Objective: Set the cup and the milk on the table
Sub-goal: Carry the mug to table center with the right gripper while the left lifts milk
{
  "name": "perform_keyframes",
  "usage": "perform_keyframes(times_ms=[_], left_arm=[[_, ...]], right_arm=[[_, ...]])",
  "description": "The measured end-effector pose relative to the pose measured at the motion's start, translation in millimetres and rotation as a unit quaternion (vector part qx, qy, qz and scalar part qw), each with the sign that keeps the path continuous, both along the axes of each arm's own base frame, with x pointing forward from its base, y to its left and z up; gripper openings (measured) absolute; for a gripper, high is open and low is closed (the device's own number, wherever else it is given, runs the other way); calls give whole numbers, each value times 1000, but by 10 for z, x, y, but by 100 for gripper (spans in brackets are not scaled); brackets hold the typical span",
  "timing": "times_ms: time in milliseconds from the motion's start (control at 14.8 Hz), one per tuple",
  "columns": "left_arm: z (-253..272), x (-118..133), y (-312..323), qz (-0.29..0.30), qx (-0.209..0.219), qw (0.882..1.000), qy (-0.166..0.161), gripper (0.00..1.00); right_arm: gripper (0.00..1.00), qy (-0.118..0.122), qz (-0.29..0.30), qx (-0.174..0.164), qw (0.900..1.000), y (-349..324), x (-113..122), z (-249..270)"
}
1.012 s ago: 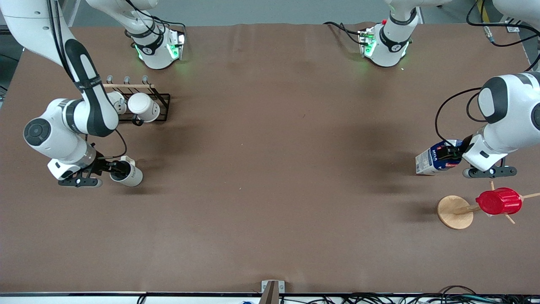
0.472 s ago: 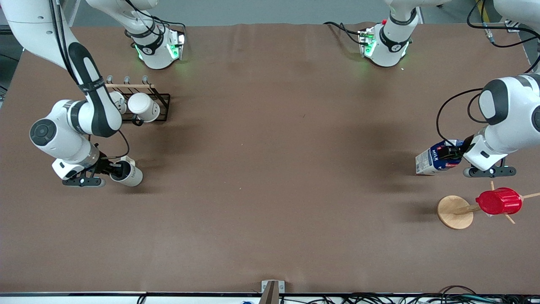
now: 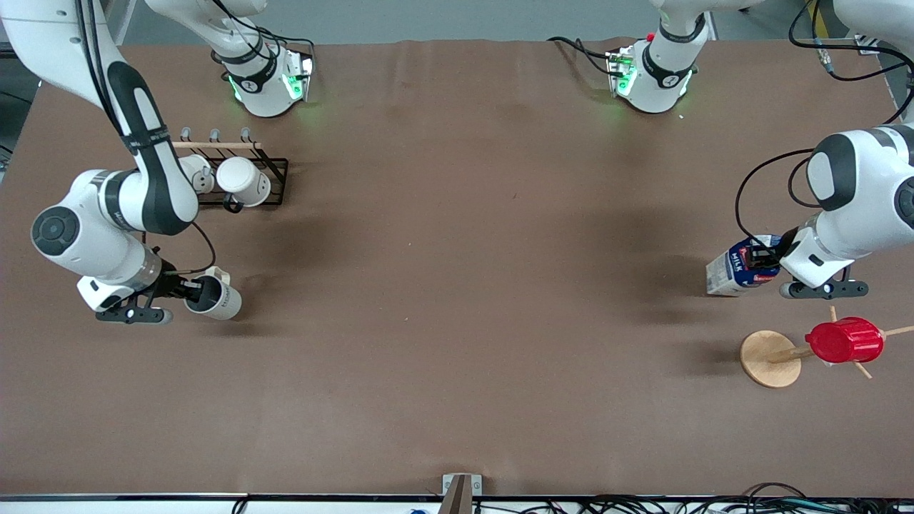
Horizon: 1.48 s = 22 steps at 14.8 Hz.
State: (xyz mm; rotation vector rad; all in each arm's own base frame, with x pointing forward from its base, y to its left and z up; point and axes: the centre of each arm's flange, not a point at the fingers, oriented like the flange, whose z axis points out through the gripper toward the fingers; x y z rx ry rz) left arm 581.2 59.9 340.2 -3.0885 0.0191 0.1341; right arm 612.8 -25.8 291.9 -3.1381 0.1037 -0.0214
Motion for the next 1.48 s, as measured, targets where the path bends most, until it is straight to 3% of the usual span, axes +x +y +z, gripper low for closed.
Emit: perform_keyframes(times_ms=[202, 540, 810, 1012, 1215, 1485], left_arm=[[109, 1, -28, -2, 0, 1000, -9, 31], [203, 27, -170, -15, -2, 1000, -18, 26], [404, 123, -287, -25, -3, 999, -37, 25], [691, 206, -529, -44, -6, 999, -27, 25], [995, 284, -921, -71, -12, 997, -34, 25], [1151, 221, -1679, -70, -23, 997, -32, 25]], right_arm=[[4, -7, -44, 33, 998, 1026, 50, 253], [4, -11, -56, 76, 995, 2895, -281, 530], [4, -11, -62, 50, 997, 3991, -632, 255], [4, -21, -76, 18, 997, 4557, -917, -118], [4, -19, -82, 8, 996, 4816, -1109, -407], [6, -14, -83, 16, 996, 4951, -1170, -461]])
